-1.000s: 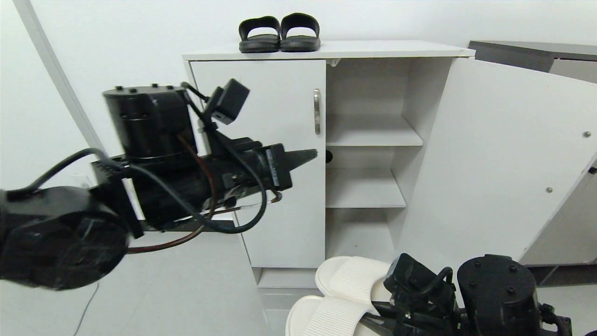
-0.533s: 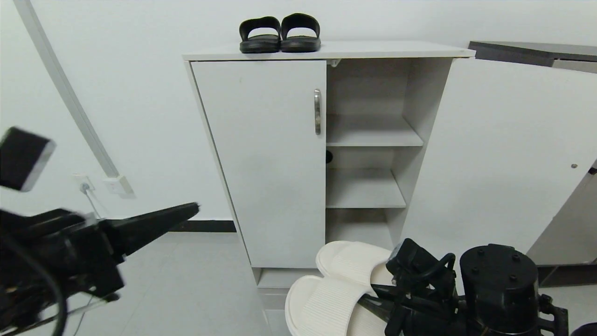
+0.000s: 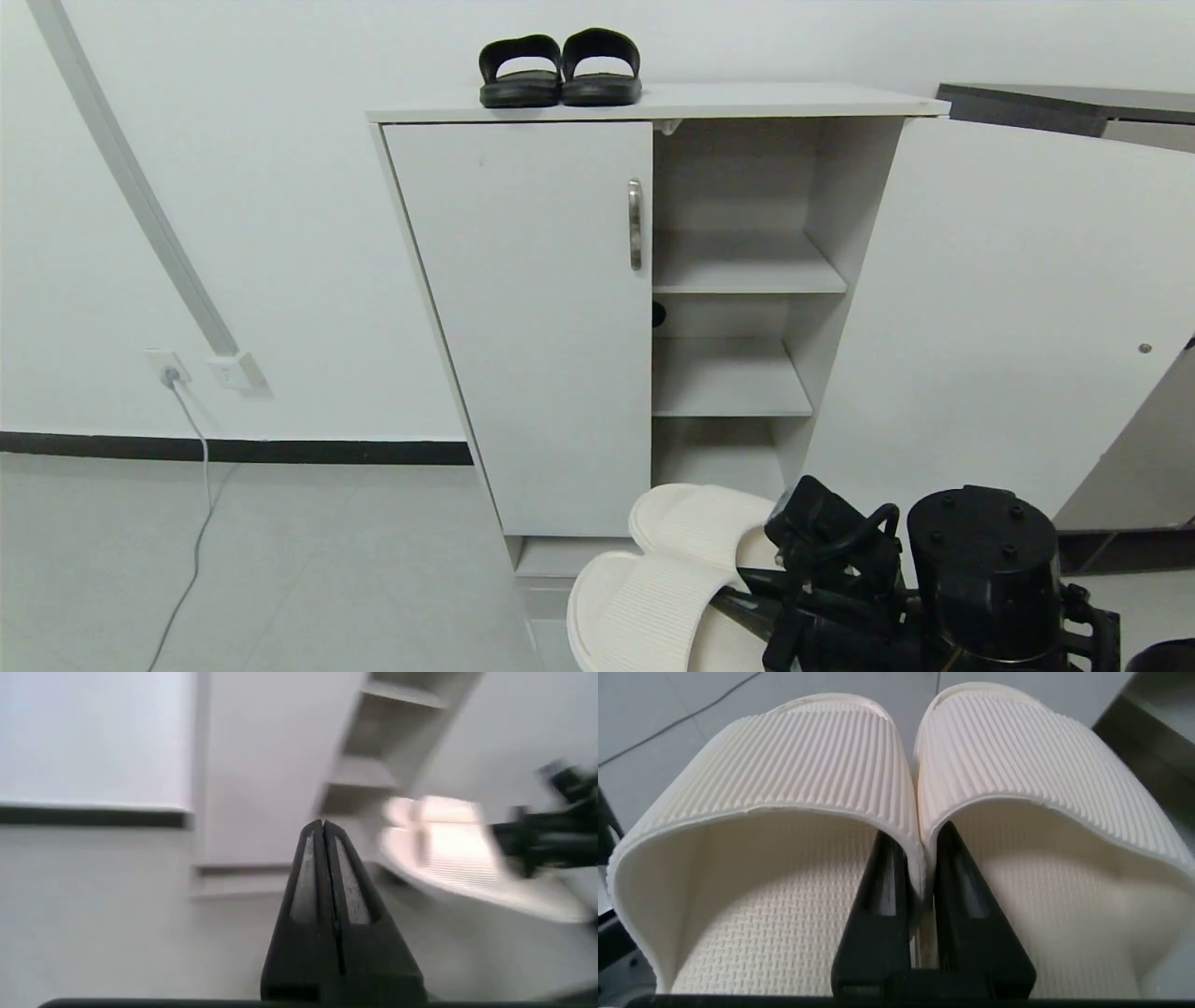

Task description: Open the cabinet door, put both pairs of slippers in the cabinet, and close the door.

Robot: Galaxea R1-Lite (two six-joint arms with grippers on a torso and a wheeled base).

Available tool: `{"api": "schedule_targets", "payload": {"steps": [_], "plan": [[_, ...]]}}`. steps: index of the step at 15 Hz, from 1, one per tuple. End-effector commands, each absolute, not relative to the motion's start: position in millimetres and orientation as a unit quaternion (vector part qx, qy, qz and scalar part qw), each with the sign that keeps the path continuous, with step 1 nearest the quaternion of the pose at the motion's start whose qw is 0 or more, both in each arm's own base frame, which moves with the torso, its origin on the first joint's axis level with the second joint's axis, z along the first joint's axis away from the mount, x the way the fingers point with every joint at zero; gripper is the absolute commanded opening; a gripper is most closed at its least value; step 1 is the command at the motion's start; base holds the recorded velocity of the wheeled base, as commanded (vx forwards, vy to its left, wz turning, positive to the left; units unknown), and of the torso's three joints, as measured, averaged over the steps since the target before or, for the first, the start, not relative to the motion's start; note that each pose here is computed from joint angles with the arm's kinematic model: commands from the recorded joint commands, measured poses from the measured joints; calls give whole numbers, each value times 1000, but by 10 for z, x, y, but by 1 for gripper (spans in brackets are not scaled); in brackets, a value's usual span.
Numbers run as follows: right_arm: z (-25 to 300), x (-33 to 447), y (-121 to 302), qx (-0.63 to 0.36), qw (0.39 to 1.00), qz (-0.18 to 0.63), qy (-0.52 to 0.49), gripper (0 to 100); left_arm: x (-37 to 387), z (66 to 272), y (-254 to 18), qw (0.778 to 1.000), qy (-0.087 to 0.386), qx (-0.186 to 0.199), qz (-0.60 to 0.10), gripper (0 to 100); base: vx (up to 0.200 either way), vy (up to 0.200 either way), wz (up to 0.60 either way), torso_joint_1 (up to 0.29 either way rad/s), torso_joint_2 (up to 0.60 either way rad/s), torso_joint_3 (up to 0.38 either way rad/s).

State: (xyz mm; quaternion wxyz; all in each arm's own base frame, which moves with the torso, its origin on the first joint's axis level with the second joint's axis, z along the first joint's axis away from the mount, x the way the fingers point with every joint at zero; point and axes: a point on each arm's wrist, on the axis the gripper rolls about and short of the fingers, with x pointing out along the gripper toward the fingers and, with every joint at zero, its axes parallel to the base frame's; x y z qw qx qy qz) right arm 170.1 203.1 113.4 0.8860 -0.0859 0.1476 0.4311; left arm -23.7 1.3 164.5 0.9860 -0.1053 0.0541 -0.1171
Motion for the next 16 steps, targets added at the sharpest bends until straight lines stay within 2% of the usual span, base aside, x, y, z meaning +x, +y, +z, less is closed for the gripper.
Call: {"api": "schedule_targets", "payload": {"steps": [1,3,4,6,7,10,13,16], "plan": [[1129,1708,2033,-86,886,430,148,0,-446,1145,-3,999,12,-41,-2,0,0,0,0,0,0,0],[1133,1707,2032,-86,886,430,147,0,-356,951,16,999,22,-14,39,0,0,0,0,0,0,0],[1137,1706,2031,-86,887,430,147,0,-290,891,23,999,-5,-13,53,0,0,0,0,0,0,0],[1137,1706,2031,-86,887,430,147,0,-230,794,25,998,-20,-13,56,0,0,0,0,0,0,0],[1137,1703,2033,-86,886,431,146,0,-231,776,24,998,-10,-10,56,0,0,0,0,0,0,0],[1142,1712,2044,-85,886,431,145,0,-229,751,2,1000,3,28,7,0,0,0,0,0,0,0],[1142,1771,2102,-85,895,415,142,0,-229,752,16,999,2,2,38,0,0,0,0,0,0,0],[1205,1914,2219,-65,931,336,124,0,-228,753,12,1000,1,3,28,0,0,0,0,0,0,0]]}}
